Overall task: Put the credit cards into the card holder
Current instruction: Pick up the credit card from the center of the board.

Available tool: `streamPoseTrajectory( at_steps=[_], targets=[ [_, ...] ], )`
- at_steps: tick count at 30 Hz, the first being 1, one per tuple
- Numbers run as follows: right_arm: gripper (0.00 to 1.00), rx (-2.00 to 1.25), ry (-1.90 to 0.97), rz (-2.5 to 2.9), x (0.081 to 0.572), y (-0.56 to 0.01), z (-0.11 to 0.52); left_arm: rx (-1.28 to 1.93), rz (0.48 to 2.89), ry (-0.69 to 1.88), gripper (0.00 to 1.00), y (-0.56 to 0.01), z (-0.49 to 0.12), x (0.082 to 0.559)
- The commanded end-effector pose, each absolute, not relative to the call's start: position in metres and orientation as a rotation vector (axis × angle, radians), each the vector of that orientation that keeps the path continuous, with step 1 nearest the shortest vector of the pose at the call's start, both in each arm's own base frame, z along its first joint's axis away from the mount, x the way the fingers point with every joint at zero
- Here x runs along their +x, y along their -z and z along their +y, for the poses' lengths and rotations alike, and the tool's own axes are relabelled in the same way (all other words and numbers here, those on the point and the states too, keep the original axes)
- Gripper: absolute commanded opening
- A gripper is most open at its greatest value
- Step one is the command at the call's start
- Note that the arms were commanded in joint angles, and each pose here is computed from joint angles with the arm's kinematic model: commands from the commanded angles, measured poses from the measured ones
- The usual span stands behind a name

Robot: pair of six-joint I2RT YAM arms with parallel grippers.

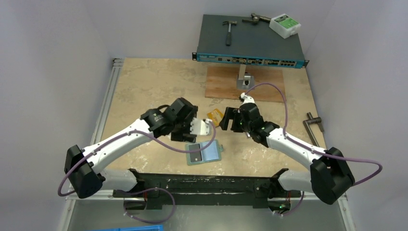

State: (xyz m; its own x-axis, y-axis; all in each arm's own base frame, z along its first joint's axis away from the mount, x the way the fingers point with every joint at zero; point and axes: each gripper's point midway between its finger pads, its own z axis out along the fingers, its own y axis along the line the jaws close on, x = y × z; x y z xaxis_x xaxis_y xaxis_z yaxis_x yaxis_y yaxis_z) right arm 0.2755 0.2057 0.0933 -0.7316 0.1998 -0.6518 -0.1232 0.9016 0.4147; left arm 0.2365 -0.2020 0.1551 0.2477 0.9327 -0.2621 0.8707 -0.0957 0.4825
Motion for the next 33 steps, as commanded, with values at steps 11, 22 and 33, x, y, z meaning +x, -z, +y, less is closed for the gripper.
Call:
streamPoseTrajectory(
  at_steps=[11, 22, 33],
  targets=[
    [0.99, 0.105, -0.450, 2.202, 0.314, -0.138, 0.179, 1.570, 1.935, -0.302, 1.00, -0.197, -0.163, 0.299],
    [0.99, 0.144, -0.399, 2.220, 0.340, -0.129, 0.170, 1.380, 1.993, -0.211, 1.00, -0.185, -0.191, 0.340],
    [0.99, 0.153, -0.465, 2.183, 0.376, -0.118, 0.181, 1.406, 1.934, 0.018, 1.00, -0.158, -0.238, 0.349]
  ],
)
